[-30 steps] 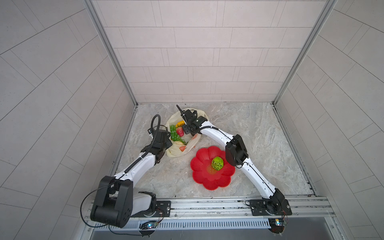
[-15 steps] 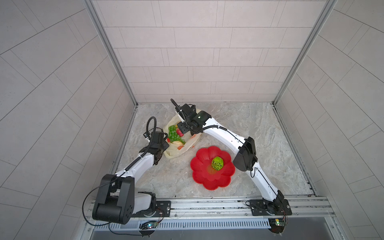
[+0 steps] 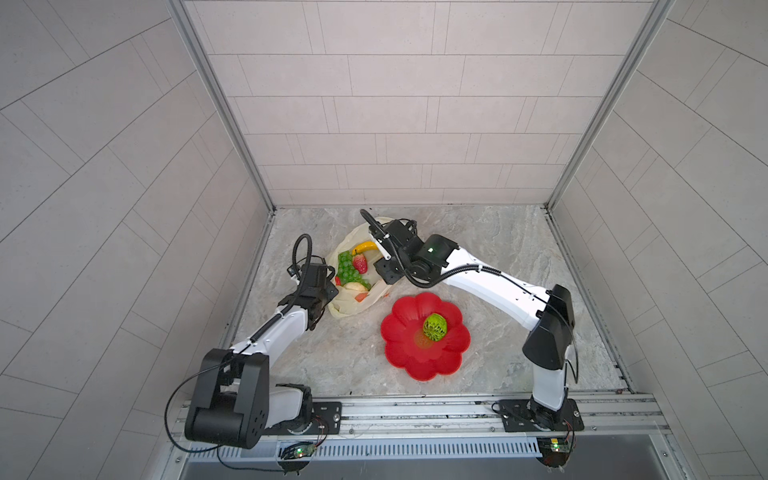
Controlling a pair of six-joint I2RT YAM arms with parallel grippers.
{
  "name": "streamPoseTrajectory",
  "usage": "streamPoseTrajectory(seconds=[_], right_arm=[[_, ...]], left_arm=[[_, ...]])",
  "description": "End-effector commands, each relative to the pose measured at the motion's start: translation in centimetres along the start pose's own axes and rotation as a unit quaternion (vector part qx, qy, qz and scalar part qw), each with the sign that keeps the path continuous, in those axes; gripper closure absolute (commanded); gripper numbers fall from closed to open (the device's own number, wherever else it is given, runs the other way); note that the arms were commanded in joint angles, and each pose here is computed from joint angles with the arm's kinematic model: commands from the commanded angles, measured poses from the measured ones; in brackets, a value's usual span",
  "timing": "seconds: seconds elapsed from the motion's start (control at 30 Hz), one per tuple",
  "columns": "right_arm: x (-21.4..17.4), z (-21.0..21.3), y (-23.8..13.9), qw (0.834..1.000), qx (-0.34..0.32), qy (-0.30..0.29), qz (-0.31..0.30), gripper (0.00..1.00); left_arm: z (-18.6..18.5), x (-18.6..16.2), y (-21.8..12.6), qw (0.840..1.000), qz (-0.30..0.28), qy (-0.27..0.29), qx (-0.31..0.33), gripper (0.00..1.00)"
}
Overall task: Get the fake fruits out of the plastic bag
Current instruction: 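Lift the orange out of the bag and carry it over the red plate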
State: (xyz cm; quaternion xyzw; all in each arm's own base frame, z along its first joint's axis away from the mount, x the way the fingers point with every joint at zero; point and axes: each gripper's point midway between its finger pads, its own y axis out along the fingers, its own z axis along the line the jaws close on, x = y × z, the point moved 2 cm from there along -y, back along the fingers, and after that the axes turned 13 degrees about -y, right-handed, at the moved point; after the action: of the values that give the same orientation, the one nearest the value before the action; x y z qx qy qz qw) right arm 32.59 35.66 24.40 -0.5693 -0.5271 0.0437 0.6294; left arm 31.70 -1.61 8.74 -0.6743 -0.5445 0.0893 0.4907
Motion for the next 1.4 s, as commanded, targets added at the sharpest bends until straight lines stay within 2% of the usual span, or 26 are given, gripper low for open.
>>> streamPoseTrajectory(seconds=[0.0, 0.13, 0.47, 0.57, 0.73, 1.03, 1.37], right_arm=[[-0.7, 0.3, -2.7, 1.000, -0.010, 0.003, -0.025, 0.40], [-4.3, 1.8, -3.2, 0.999, -0.037, -0.009, 0.000, 0.40], [-12.2, 6.2, -1.3, 0.999, 0.002, -0.007, 0.042, 0.40], [-13.3, 6.9, -0.4, 0.999, 0.007, -0.009, 0.052, 0.40], [-14.7, 7.5, 1.1, 0.997, -0.021, -0.008, 0.068, 0.40], [-16.7, 9.2, 3.7, 0.996, -0.017, -0.021, 0.090, 0.40], [-20.0, 10.4, 2.4, 0.993, -0.013, -0.046, 0.111, 0.40]], left_arm=[[0.0, 0.1, 0.0, 1.000, 0.004, 0.004, 0.004, 1.00], [0.4, -0.2, 0.4, 1.000, 0.007, 0.003, 0.014, 1.00], [0.2, -0.1, 0.2, 1.000, 0.005, 0.005, 0.008, 1.00], [0.2, -0.1, 0.2, 1.000, 0.004, 0.006, 0.009, 1.00], [0.2, 0.0, 0.2, 1.000, 0.002, 0.008, 0.011, 1.00], [0.2, 0.1, -0.1, 1.000, -0.005, 0.014, 0.014, 1.00], [0.5, 0.2, -0.1, 1.000, -0.008, 0.013, 0.023, 1.00]])
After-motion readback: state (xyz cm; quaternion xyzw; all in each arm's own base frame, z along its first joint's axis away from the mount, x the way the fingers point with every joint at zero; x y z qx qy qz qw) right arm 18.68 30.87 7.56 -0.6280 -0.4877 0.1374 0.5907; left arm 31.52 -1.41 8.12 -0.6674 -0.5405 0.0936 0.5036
